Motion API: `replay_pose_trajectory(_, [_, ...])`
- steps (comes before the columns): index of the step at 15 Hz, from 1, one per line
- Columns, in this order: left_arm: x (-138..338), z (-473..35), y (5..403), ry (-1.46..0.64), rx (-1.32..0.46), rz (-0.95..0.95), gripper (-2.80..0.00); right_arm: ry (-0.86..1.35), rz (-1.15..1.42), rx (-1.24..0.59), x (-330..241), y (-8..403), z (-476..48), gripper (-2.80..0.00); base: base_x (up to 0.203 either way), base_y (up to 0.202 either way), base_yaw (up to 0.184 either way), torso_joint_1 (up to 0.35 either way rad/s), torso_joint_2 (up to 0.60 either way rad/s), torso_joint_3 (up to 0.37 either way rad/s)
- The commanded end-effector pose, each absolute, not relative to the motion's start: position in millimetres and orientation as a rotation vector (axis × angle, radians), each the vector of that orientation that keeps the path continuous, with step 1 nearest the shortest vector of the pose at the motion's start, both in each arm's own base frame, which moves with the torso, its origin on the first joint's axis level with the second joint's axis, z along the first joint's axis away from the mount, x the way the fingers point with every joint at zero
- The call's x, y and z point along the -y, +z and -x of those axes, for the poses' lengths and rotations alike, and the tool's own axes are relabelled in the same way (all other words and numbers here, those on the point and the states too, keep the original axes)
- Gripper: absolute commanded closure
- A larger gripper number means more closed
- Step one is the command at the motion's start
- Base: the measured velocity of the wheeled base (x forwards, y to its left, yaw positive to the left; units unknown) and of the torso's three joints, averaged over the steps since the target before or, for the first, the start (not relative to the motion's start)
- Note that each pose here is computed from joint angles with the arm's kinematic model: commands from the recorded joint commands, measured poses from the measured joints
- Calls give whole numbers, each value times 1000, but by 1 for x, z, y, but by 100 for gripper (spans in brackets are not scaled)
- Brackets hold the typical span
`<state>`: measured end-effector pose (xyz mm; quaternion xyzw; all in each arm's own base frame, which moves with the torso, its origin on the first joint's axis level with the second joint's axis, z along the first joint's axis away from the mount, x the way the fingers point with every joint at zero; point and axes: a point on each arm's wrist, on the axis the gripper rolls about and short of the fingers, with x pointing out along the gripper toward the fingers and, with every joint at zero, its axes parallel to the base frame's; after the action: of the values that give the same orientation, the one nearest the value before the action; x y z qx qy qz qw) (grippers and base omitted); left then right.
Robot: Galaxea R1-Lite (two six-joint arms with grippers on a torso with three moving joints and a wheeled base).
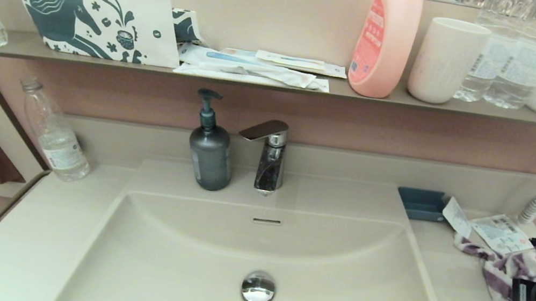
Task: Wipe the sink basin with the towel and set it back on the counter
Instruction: Wipe the sink
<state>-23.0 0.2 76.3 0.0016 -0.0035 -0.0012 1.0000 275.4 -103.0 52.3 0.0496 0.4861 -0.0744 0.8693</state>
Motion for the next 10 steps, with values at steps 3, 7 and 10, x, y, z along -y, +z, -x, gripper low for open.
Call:
replay_pose_trajectory(3, [0, 23, 76, -2, 6, -3, 0, -135, -92, -1035, 81, 43, -291, 0, 0, 0, 0, 0, 0, 0])
replay_pose_trajectory(7, [0, 23, 76, -2, 6, -3, 0, -154, -131, -991, 73, 43, -329, 0, 0, 0, 0, 0, 0, 0])
replay_pose_trajectory(10, [0, 23, 76, -2, 6, -3, 0, -173, -146, -961, 76, 41, -350, 0, 0, 0, 0, 0, 0, 0])
